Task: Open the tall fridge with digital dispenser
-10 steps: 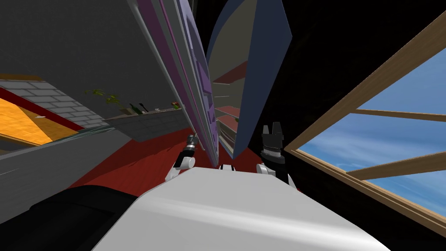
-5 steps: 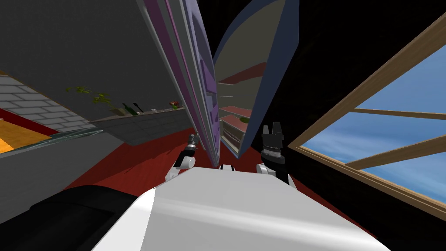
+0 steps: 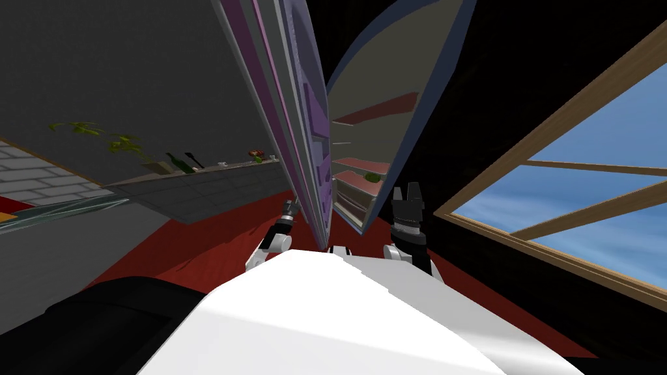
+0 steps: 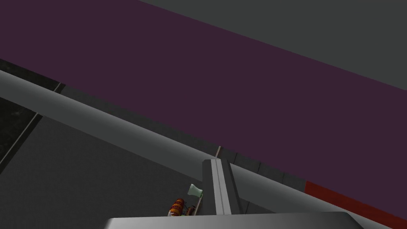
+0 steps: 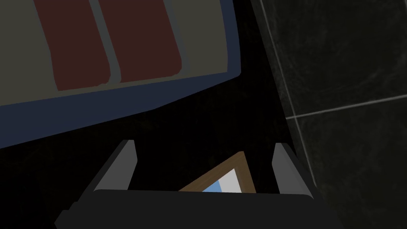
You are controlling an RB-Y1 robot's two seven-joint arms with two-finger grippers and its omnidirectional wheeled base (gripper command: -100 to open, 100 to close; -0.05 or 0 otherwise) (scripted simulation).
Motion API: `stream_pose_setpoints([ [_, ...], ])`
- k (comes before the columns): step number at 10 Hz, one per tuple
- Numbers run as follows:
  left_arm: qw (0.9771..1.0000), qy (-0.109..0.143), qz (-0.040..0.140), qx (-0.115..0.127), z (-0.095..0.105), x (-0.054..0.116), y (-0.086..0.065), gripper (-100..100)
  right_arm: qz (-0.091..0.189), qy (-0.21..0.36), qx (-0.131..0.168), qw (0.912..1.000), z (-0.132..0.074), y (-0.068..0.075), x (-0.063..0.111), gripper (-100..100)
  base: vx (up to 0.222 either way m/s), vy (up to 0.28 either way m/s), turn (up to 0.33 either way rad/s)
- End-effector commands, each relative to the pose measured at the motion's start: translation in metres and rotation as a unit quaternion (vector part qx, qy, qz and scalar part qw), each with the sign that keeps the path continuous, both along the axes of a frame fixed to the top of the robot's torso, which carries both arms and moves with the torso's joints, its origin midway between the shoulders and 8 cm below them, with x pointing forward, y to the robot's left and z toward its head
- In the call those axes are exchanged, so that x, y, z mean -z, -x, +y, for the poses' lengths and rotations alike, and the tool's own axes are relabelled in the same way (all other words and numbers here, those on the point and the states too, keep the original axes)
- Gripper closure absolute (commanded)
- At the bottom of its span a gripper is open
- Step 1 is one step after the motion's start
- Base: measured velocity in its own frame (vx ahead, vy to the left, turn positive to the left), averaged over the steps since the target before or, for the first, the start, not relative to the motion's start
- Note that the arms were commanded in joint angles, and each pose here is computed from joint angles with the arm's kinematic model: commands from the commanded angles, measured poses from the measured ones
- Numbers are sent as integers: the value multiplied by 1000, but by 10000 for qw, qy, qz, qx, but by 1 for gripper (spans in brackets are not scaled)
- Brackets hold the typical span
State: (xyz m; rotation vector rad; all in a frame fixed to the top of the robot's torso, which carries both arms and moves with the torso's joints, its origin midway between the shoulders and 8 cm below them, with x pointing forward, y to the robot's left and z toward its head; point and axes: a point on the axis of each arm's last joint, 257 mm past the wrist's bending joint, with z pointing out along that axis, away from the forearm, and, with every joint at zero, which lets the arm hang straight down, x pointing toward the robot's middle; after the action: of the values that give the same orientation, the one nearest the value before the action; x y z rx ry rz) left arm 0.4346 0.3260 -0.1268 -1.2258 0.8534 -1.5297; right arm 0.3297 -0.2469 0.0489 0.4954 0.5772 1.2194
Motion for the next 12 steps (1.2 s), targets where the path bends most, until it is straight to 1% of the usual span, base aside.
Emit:
stream_pose_setpoints([
  [1, 10000, 20, 38, -15, -2, 13, -3, -100, -1, -1, 0, 10000, 0, 0, 0, 0, -26, 59, -44],
  [8, 9999, 58, 133, -26, -12, 47, -10, -100, -1, -1, -1, 10000, 0, 0, 0, 0, -19, 40, -52],
  [10, 9999, 62, 147, -25, -14, 51, -11, -100, -1, -1, 0, 10000, 0, 0, 0, 0, -14, 24, -14],
  [12, 9998, 69, 169, -17, -19, 61, -12, -100, -1, -1, 0, 10000, 0, 0, 0, 0, -14, 40, -43],
])
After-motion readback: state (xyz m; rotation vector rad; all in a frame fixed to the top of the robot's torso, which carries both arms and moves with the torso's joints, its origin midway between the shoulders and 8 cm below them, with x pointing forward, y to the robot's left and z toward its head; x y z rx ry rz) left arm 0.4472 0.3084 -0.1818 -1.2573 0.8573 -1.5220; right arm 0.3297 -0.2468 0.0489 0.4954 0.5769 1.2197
